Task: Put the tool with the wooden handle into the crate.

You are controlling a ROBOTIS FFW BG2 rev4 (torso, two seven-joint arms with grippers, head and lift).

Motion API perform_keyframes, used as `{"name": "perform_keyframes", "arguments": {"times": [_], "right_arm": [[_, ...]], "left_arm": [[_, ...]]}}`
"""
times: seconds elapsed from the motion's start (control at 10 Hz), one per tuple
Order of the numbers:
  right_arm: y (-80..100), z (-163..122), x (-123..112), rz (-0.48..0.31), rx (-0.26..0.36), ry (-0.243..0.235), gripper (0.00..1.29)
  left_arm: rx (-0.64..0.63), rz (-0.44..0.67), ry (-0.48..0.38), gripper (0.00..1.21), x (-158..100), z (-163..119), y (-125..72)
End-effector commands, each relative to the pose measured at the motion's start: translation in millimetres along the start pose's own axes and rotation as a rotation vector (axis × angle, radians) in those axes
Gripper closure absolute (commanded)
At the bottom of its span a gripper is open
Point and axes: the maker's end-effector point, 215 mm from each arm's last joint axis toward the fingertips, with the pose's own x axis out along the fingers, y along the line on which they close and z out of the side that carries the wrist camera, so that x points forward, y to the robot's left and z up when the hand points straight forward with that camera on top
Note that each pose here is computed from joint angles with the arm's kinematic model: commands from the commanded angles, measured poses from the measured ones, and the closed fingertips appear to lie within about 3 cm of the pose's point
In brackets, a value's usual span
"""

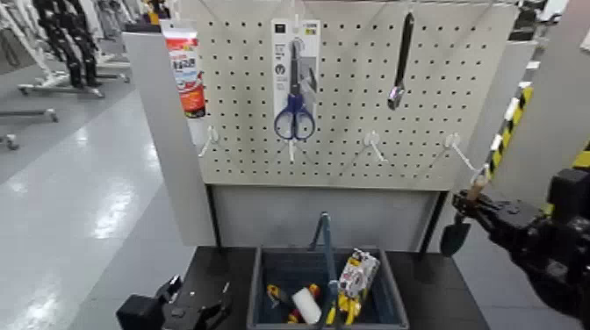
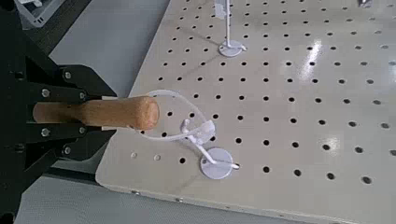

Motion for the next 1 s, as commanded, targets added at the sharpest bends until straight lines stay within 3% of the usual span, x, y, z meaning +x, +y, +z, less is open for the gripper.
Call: {"name": "perform_keyframes", "arguments": {"times": [0.1, 0.5, 1.0], "right_arm": [[15.2, 2.9, -14.7, -0.010, 0.013, -0.015, 1.19], [40.8, 27.2, -29.6, -0.011, 0.043, -0.092, 1.19], [72.1, 44.7, -34.2, 0.028, 0.168, -0.215, 1.19]], "left_arm": [[0.000, -0.003, 0.001, 0.11, 0.8, 0.0, -1.7], [-0.001, -0.007, 0.010, 0.11, 1.1, -3.2, -3.6], [-0.001, -0.006, 0.007, 0.11, 1.8, -1.4, -2.7]]}}
